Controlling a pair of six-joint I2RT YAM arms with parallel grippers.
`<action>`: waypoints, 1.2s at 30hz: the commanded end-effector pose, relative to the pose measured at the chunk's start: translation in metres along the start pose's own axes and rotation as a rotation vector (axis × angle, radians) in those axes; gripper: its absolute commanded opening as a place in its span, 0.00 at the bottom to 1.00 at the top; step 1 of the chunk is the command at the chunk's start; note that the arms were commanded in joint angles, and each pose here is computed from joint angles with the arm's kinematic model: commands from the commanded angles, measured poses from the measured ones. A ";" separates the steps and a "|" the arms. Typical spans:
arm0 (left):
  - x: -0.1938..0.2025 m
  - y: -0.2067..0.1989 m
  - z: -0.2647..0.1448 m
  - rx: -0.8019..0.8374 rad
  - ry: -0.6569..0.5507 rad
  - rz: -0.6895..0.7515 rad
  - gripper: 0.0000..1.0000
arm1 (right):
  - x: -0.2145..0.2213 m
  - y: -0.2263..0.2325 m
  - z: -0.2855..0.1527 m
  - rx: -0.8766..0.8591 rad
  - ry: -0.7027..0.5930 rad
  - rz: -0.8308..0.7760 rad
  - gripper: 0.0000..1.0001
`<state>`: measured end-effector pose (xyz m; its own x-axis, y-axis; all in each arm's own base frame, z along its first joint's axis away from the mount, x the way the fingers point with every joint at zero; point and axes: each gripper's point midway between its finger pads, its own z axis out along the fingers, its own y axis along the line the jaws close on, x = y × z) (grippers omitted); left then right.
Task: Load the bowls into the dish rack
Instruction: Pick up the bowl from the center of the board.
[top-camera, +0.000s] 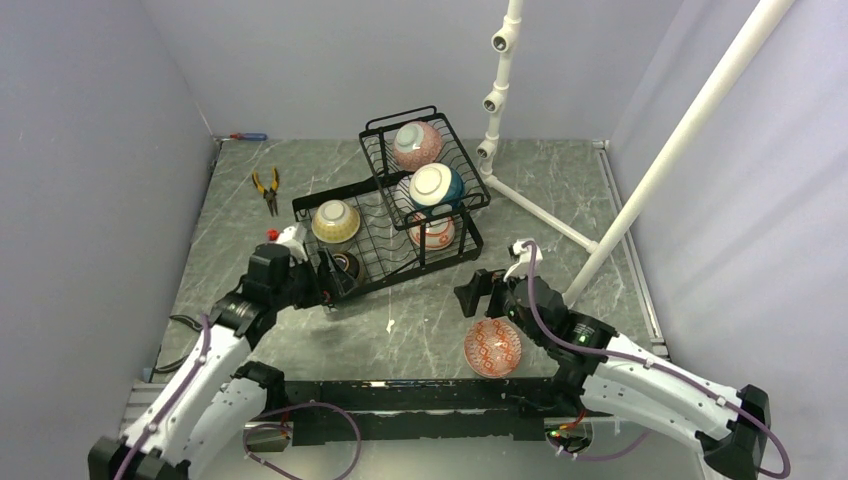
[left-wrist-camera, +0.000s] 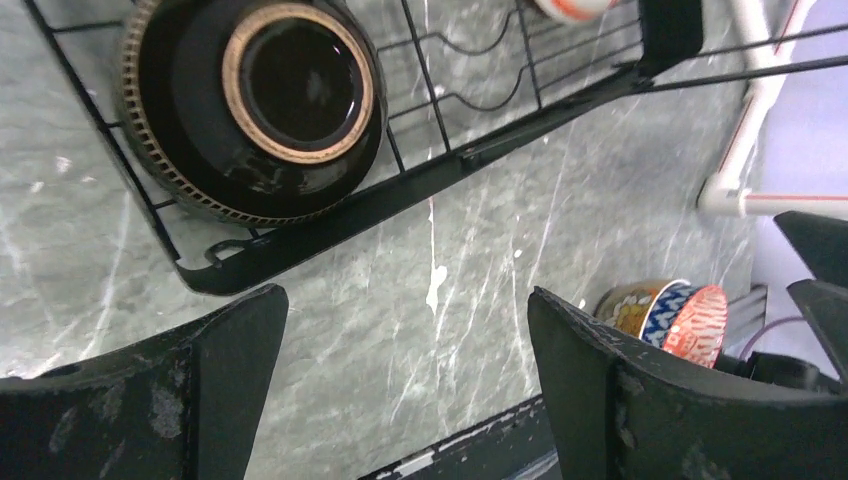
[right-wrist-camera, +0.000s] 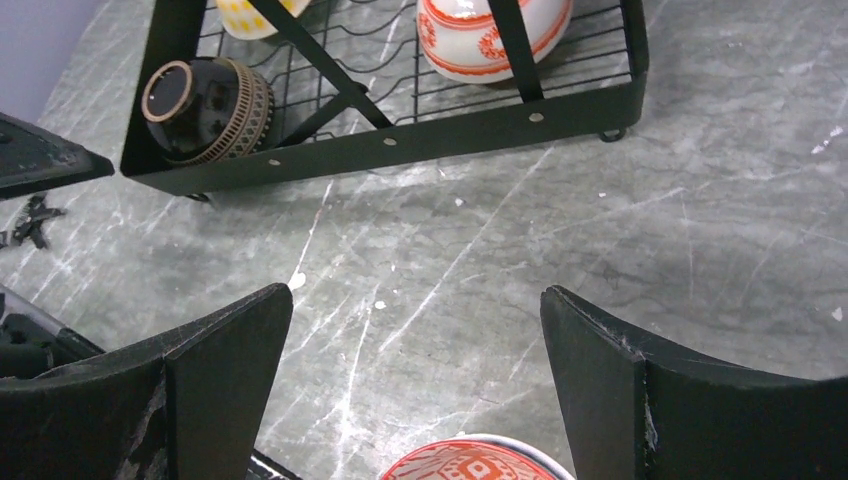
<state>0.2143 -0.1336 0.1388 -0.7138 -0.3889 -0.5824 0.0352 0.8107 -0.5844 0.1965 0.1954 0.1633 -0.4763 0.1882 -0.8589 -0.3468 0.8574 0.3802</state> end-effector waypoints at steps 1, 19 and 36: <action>-0.006 -0.034 0.008 0.152 0.064 0.088 0.95 | 0.002 -0.009 0.001 0.054 0.021 0.033 1.00; 0.085 -0.123 0.055 0.211 0.204 0.345 0.95 | 0.004 -0.032 0.014 -0.039 0.177 0.128 0.95; 0.167 -0.214 0.088 0.222 0.282 0.611 0.77 | 0.012 -0.046 0.018 -0.074 0.239 0.218 0.99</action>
<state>0.1419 -0.3927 0.1011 -0.7207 0.2373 -0.6514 0.5698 0.7380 -0.3615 0.2200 0.1618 0.1210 -0.7236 0.2488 -0.6438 -0.2275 0.7946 0.5628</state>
